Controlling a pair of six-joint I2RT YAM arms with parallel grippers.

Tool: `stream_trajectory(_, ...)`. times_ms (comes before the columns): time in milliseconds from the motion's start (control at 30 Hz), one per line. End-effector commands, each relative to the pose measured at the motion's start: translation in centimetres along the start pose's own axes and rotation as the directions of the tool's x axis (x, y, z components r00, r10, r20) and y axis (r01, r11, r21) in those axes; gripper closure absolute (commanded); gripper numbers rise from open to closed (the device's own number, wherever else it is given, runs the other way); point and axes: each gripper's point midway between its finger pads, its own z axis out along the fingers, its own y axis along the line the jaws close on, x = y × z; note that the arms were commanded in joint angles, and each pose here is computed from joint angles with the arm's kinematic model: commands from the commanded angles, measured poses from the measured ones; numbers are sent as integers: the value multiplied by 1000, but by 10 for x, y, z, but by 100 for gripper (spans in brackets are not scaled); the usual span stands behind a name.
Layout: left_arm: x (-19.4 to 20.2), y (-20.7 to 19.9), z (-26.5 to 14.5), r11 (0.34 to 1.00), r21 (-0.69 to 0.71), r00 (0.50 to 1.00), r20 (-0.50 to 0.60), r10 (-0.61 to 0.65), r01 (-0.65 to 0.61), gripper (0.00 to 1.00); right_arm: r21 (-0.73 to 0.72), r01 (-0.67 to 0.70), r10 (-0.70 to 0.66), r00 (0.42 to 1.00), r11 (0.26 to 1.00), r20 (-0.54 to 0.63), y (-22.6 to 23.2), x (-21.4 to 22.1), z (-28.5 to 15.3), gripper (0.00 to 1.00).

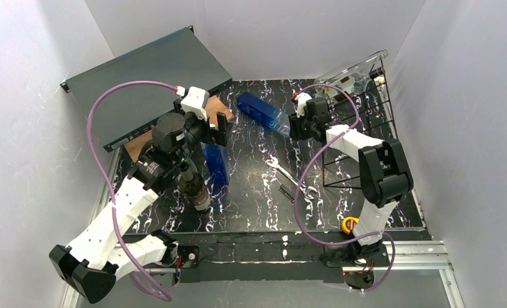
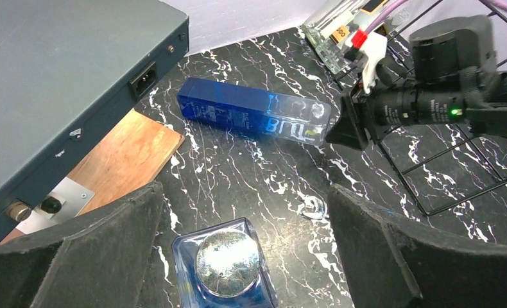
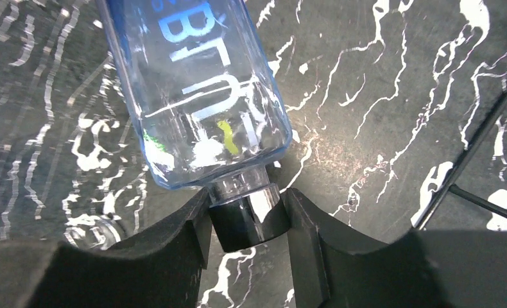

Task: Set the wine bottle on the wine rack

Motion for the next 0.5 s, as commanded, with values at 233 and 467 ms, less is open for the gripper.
stream_trajectory(233, -17, -4, -4, 1000, 19, 1000, 27, 6, -6, 1, -26, -6, 8, 995, 1000, 100, 41, -66, -68, 99)
stream_trajectory(467, -14, -1, -2, 1000, 0, 1000, 21, 12, -12, 1, 73, -5, 1, 999, 997, 48, 51, -85, -99, 99)
